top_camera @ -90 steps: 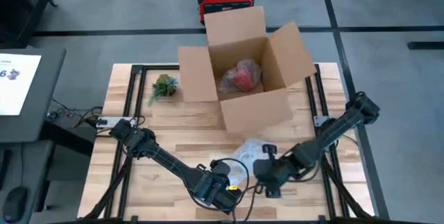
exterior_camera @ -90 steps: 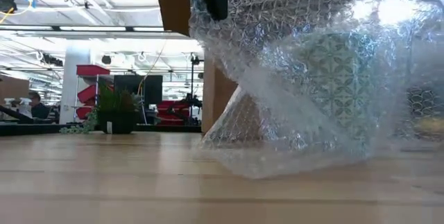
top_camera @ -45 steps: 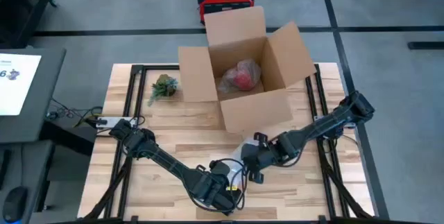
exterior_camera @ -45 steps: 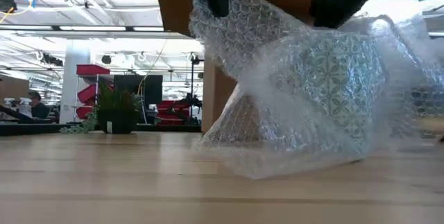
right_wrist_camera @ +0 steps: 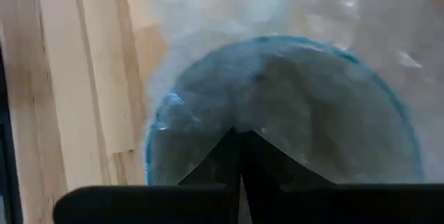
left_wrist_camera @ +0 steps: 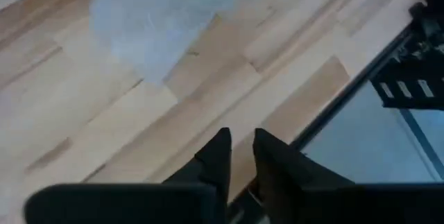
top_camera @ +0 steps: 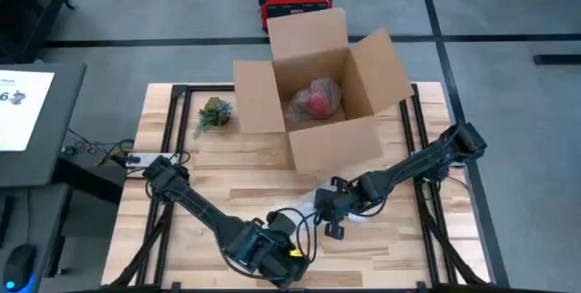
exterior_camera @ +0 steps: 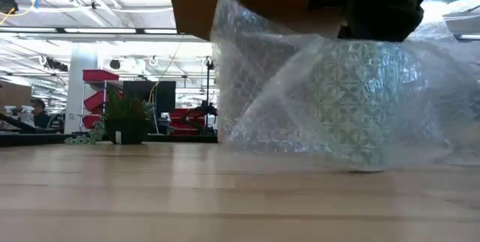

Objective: Wrap mug
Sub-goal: Wrap the white mug with bubble wrap

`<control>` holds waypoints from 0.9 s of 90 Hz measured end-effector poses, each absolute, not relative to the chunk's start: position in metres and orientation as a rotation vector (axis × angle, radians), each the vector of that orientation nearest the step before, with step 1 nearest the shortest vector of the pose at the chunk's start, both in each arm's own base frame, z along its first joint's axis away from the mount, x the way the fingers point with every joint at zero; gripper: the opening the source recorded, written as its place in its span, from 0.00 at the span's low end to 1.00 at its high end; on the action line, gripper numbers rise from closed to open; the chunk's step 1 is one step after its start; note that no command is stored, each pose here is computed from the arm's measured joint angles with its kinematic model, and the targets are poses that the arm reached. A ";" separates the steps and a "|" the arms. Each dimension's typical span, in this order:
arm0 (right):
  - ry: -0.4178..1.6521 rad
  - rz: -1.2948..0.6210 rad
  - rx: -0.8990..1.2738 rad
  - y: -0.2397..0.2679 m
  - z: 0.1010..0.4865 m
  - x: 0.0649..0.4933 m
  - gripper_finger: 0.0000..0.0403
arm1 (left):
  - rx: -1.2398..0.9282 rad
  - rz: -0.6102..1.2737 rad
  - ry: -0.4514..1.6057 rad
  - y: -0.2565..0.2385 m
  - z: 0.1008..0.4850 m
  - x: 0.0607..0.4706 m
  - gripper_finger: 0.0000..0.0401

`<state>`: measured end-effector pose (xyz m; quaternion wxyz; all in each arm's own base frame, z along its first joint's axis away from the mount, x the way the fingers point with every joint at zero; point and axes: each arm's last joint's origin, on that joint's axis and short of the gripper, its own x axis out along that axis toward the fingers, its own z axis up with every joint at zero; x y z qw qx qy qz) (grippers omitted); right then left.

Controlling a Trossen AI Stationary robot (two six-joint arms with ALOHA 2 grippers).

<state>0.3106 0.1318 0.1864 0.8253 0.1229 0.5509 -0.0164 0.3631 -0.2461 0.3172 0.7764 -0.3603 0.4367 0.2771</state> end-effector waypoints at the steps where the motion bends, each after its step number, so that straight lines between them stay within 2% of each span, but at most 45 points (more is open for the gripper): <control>1: 1.176 -0.032 0.263 0.132 0.186 0.311 0.00 | -0.779 0.602 0.946 -0.246 0.318 0.362 0.17; 12: 1.210 -0.021 0.268 0.135 0.190 0.311 0.00 | -0.720 0.694 0.954 -0.239 0.323 0.348 0.19; 28: 1.266 -0.028 0.265 0.136 0.210 0.315 0.00 | -0.648 0.761 1.025 -0.236 0.311 0.344 0.18; 40: 1.248 -0.055 0.278 0.128 0.214 0.320 0.00 | -0.684 0.729 0.999 -0.239 0.312 0.347 0.16; 67: 1.339 -0.082 0.251 0.119 0.171 0.343 0.00 | -0.735 0.604 0.958 -0.248 0.327 0.347 0.13; 81: 1.375 -0.074 0.213 0.121 0.179 0.348 0.00 | -0.742 0.541 0.941 -0.254 0.343 0.341 0.13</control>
